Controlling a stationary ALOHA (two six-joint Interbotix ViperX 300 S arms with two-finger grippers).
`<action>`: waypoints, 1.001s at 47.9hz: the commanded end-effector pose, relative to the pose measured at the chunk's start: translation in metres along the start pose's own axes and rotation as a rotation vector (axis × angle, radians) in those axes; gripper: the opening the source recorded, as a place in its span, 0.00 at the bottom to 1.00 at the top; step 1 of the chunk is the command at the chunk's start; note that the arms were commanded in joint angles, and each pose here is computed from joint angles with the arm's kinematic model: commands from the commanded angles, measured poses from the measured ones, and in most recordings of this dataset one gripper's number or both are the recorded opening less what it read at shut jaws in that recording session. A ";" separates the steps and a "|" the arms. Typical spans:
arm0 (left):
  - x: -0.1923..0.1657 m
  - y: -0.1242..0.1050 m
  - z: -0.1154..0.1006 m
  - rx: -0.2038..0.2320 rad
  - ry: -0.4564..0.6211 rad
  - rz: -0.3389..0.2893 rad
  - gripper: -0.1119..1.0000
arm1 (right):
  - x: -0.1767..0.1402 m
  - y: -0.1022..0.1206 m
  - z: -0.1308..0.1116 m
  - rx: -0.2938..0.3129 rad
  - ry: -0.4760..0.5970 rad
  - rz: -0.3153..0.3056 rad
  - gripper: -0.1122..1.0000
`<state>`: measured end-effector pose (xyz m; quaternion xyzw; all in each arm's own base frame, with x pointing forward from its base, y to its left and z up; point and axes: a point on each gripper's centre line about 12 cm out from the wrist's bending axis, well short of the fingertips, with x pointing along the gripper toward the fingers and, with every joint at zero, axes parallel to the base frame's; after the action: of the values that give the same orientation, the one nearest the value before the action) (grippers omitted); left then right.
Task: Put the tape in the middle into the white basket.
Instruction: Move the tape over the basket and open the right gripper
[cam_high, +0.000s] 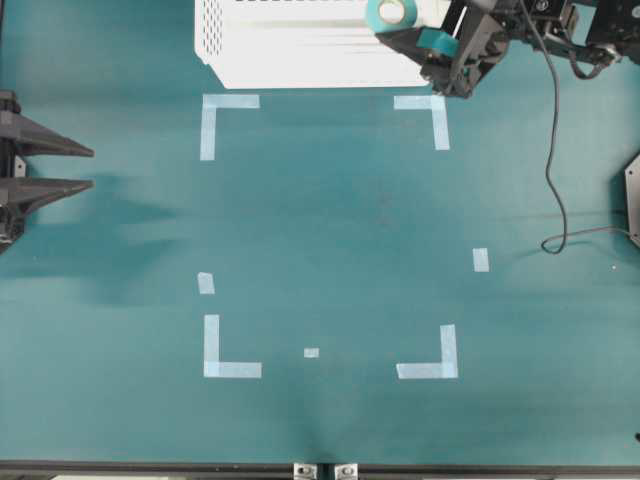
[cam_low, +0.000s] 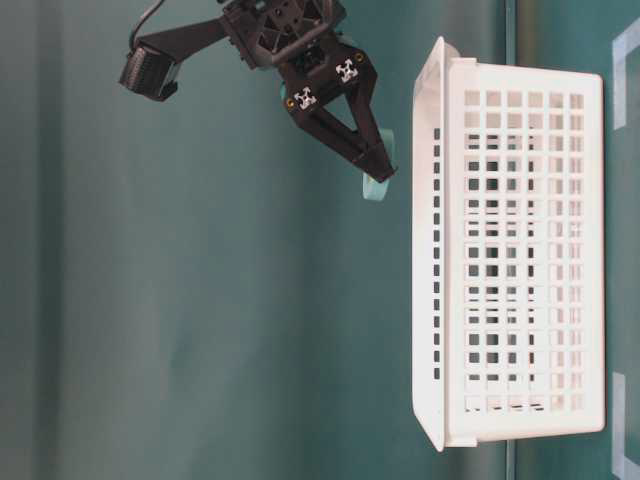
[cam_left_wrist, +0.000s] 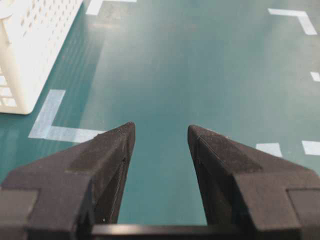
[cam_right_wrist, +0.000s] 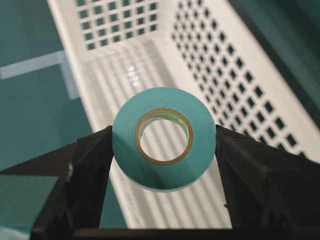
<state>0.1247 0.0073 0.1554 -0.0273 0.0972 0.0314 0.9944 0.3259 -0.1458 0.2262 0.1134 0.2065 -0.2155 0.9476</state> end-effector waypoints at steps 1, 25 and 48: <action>0.000 0.000 0.006 0.001 -0.017 0.003 0.15 | -0.005 -0.005 0.012 0.009 -0.040 -0.011 0.71; 0.000 0.000 0.006 0.002 -0.017 0.003 0.15 | 0.003 -0.032 0.002 0.037 -0.002 -0.080 0.71; 0.000 0.000 0.006 0.002 -0.017 0.003 0.15 | 0.004 -0.032 0.002 -0.002 -0.003 -0.076 0.92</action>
<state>0.1249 0.0073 0.1560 -0.0265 0.0965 0.0314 0.9945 0.3138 -0.1746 0.2139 0.1117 0.2221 -0.2525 0.9351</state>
